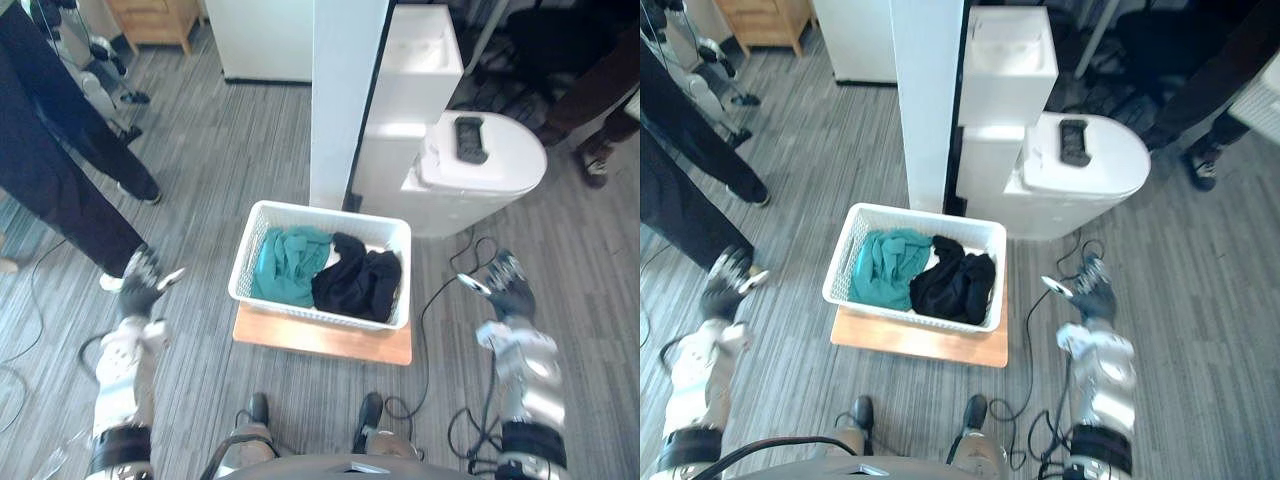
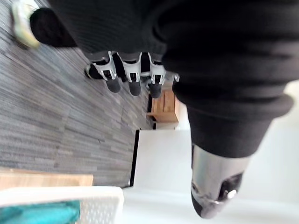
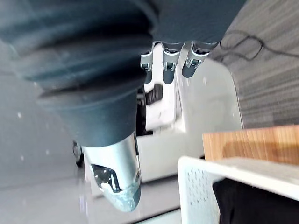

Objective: Pick up the laundry basket with both hands and put the clothes into the washing machine.

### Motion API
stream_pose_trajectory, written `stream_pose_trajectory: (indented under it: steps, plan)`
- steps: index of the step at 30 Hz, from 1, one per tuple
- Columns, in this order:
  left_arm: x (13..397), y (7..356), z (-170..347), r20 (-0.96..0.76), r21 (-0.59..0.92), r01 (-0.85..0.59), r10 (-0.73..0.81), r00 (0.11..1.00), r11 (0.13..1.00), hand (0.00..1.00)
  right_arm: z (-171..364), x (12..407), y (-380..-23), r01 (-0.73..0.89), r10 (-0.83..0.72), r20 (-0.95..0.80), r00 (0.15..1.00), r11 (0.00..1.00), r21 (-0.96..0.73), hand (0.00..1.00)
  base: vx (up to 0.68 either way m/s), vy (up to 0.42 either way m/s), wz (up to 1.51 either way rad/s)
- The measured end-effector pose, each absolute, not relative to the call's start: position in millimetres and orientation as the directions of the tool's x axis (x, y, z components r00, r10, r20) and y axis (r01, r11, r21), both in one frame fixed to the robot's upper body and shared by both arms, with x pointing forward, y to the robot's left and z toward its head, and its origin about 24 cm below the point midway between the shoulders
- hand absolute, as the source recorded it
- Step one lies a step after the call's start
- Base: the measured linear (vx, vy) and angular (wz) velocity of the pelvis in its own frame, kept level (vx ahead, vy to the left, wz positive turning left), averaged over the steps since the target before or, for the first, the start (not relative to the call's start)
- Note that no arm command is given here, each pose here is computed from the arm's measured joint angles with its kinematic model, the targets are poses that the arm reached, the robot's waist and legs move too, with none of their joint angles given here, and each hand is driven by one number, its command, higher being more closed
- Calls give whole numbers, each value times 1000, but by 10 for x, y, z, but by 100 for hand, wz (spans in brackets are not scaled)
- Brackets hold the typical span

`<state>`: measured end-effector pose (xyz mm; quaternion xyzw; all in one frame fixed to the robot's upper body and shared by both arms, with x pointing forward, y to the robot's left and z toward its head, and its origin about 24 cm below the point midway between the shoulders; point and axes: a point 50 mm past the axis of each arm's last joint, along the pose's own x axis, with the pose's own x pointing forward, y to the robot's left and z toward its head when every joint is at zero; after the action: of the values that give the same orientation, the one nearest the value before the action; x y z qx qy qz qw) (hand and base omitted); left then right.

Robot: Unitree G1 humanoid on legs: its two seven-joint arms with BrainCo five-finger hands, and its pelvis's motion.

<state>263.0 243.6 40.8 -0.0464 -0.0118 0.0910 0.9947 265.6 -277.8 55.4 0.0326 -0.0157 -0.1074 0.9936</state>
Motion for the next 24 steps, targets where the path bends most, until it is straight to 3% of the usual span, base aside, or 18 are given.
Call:
stream_pose_trajectory:
  steps: [4,8,12,24]
  plan:
    - [3061,1915,725,110,-45,16,-11,994,999,0,851,3188,-2422,20,-19,48,999,1000,-15,0,-103,13,-4]
    - [3359,1604,728,39,47,120,-122,992,992,0,1011,3439,-2135,-106,108,37,993,993,-53,0,-126,13,0]
    - [3493,1583,630,-57,159,135,-127,990,978,0,1116,3574,-2052,-122,124,42,991,991,-55,0,-106,4,-3]
    - [3713,1534,715,-93,279,81,-57,994,957,0,1252,3660,-1836,-102,105,99,990,994,-36,0,-34,13,-10]
